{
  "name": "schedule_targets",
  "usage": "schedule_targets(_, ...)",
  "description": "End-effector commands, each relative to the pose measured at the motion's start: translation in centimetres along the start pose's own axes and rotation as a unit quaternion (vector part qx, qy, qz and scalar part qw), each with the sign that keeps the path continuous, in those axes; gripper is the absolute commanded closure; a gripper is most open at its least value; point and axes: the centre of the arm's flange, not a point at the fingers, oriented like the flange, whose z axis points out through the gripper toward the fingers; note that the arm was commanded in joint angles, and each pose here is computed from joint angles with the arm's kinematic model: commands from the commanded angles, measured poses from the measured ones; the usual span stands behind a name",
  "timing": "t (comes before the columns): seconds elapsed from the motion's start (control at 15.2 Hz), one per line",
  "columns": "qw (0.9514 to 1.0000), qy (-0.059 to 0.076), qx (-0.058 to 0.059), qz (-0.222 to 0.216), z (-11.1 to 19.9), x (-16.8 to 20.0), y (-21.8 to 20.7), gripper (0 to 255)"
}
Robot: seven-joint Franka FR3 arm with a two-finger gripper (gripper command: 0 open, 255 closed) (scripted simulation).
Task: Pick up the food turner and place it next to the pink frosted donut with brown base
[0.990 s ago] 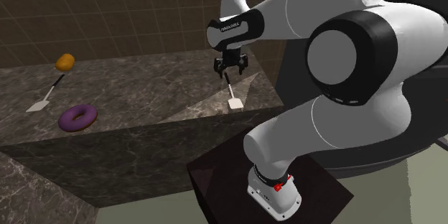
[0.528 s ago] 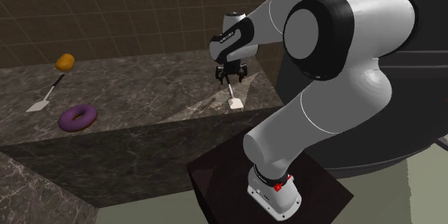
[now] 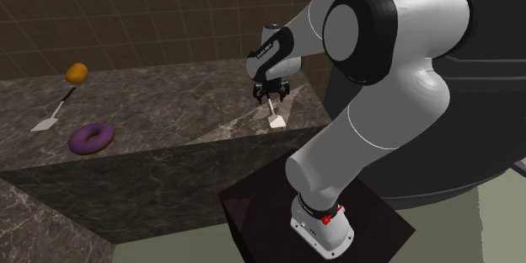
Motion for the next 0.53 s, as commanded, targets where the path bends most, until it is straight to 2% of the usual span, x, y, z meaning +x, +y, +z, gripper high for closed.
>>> schedule_targets(0.0,1.0,0.0,0.0,0.0,0.04,0.03,0.02,0)
schedule_targets(0.2,1.0,0.0,0.0,0.0,0.03,0.02,0.02,0)
schedule_targets(0.26,1.0,0.0,0.0,0.0,0.03,0.02,0.02,255)
schedule_targets(0.46,1.0,0.0,0.0,0.0,0.03,0.02,0.02,255)
